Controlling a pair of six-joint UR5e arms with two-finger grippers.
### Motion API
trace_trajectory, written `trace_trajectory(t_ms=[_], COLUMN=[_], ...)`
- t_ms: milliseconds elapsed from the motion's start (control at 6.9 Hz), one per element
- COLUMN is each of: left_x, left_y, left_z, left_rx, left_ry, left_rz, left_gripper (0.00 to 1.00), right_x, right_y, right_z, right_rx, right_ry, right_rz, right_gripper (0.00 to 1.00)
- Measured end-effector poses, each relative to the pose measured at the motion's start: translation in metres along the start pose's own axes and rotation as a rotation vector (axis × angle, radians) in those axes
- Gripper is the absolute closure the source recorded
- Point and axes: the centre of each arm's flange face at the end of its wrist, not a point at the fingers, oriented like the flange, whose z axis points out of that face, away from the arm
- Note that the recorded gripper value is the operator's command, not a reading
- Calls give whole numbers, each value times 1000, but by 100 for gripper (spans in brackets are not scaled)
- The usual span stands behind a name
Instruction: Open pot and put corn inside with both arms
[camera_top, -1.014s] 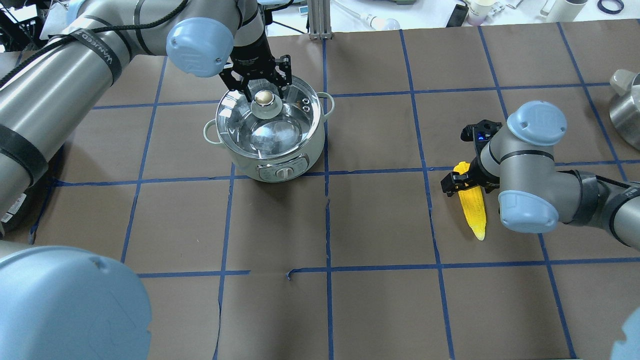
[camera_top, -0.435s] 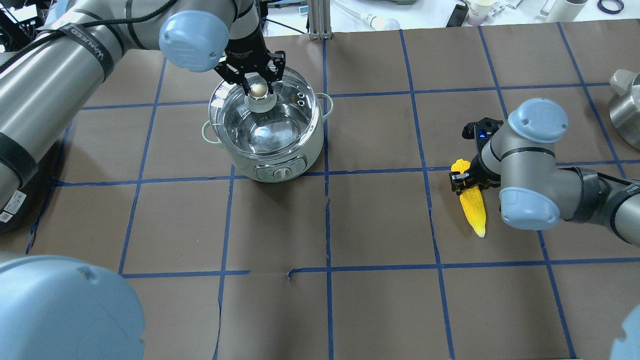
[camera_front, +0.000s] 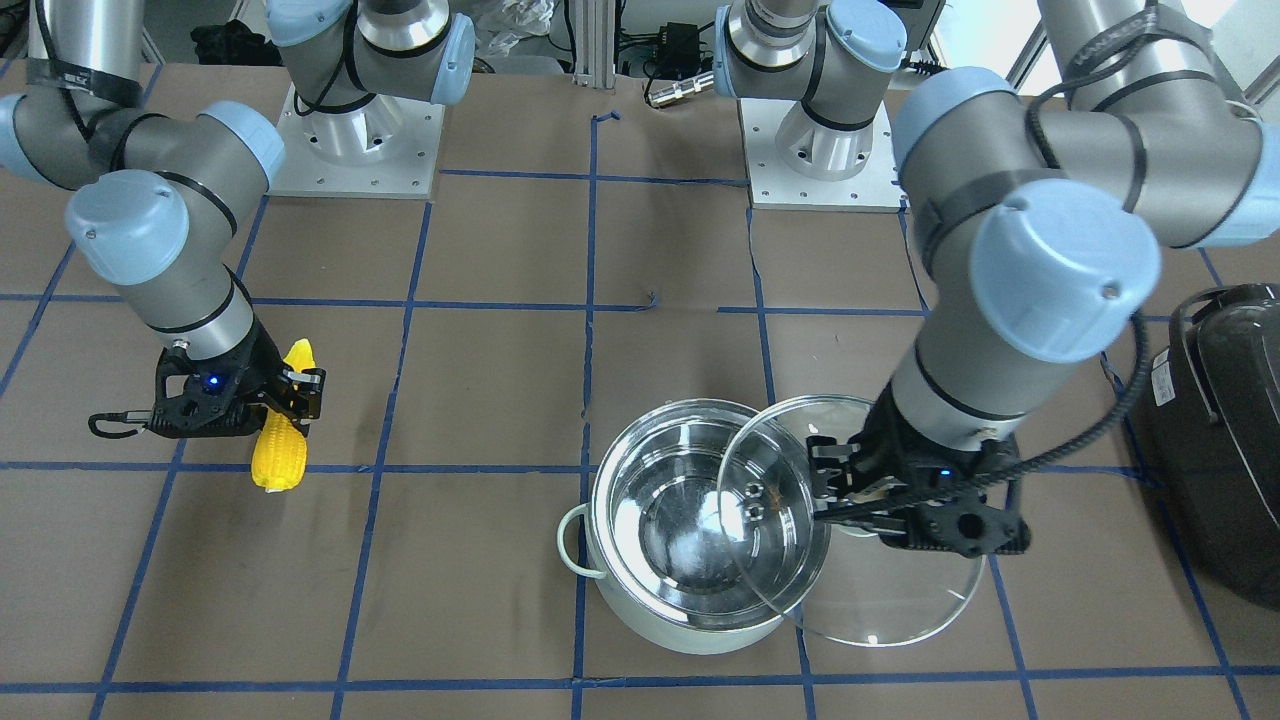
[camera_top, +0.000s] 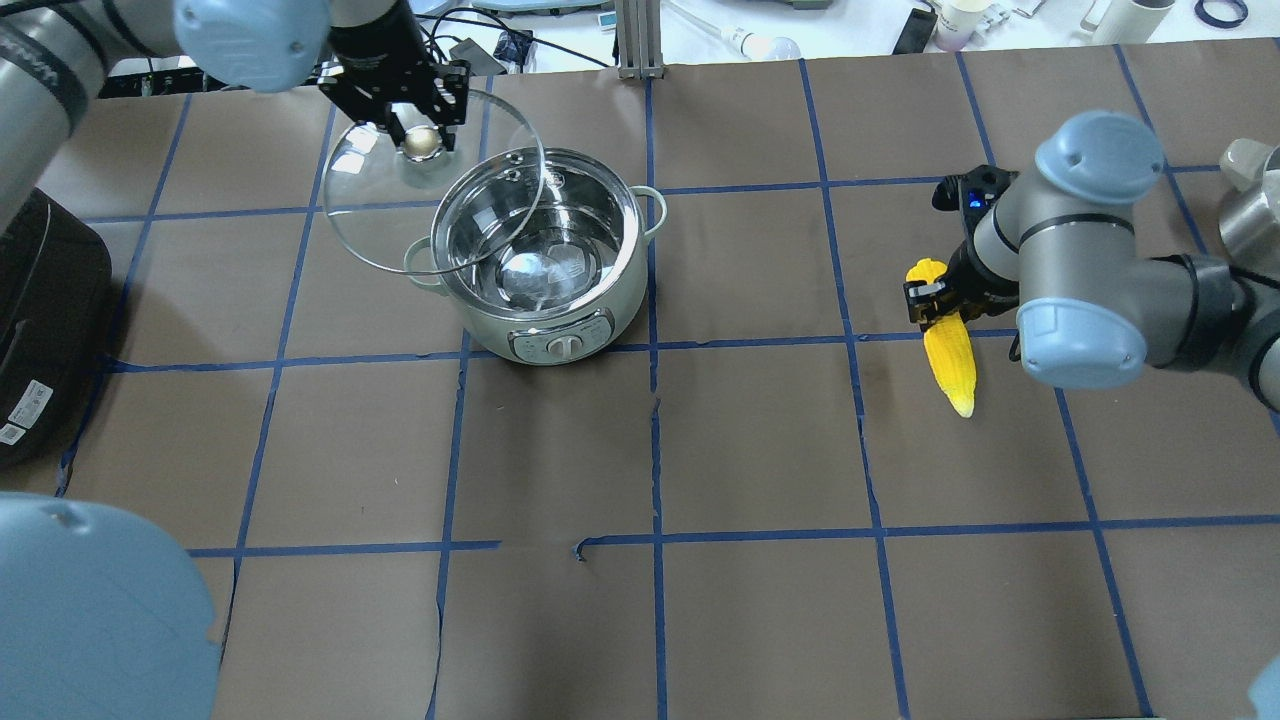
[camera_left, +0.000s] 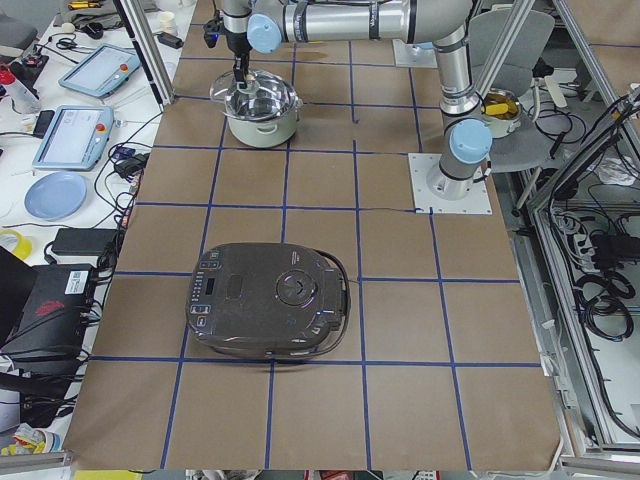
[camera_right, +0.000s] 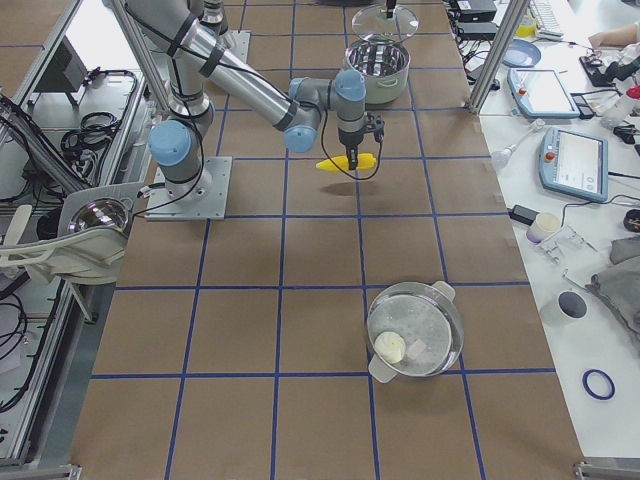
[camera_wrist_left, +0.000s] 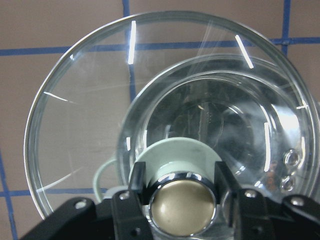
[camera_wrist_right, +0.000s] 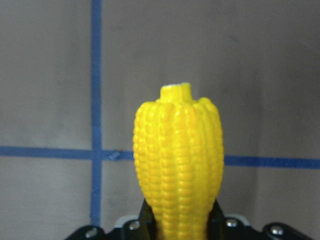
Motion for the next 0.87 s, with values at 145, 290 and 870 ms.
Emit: trace_trajectory(t_ms=[145,290,870], left_x=[-47,-92,-191], left_y=[9,20,85], left_z=[8,22,152], left_rx=[-35,-52,-6], left_ry=[-2,-3,-22], left_rz=[39,95,173], left_gripper=[100,100,100], right_x=[-38,-96,-355], right_y=[-30,-59,-114], right_z=[-38,-77,-115], right_rx=[11,24,57], right_ry=[-17,-31,-79], right_rz=[17,49,78], right_gripper=[81,81,78])
